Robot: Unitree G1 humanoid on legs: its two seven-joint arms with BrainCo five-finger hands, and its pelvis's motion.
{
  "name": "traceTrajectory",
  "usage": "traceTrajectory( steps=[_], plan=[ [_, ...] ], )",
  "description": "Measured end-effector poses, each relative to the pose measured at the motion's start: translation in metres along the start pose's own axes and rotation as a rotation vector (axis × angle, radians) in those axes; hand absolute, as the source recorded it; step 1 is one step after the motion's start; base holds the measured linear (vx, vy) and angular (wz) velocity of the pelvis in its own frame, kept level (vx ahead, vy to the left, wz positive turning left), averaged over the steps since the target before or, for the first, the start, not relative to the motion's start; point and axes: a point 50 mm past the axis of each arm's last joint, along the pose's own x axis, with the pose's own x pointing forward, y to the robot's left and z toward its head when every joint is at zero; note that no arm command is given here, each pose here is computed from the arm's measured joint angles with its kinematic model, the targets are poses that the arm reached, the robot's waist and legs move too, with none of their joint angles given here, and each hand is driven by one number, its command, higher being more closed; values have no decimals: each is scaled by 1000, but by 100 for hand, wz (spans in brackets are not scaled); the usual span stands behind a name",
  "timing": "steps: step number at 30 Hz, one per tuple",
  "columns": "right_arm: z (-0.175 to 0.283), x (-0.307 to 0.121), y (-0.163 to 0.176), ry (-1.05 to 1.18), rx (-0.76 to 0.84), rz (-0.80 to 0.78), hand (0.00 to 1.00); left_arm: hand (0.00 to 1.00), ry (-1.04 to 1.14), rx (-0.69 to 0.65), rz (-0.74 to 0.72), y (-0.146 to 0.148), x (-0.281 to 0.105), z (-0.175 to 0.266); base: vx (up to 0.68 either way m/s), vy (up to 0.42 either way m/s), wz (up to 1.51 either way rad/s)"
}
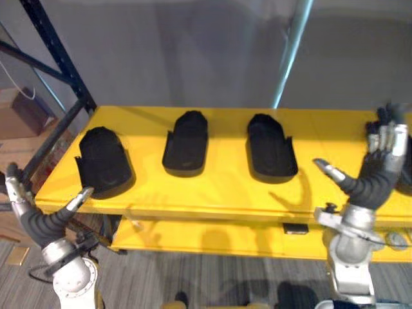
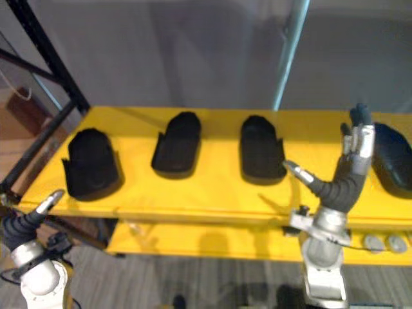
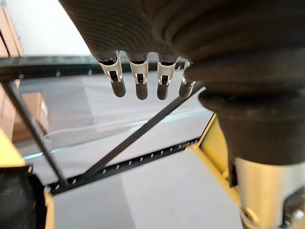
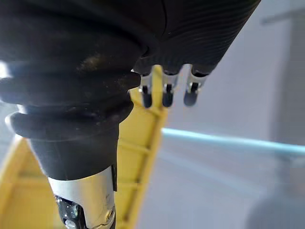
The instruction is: Walk over and take plastic housings, then place them on the shelf
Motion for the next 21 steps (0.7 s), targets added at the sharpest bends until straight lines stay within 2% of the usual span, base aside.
traceTrajectory(
  steps=[3,6,13,21],
  plan=[
    [-10,-10,0,77,-13,15,0,0,49,-99,-167,-15,-6,-4,17,8,5],
    [-13,-16,-2,111,-24,29,0,0,88,-167,-242,-21,-10,-9,1,2,-2],
    [-21,-24,-5,176,-3,34,0,0,236,-209,-254,-28,-18,-33,-18,10,-11],
    [-26,-37,-9,242,8,64,0,0,325,-181,-170,-31,-14,-51,-7,6,-13]
  ],
)
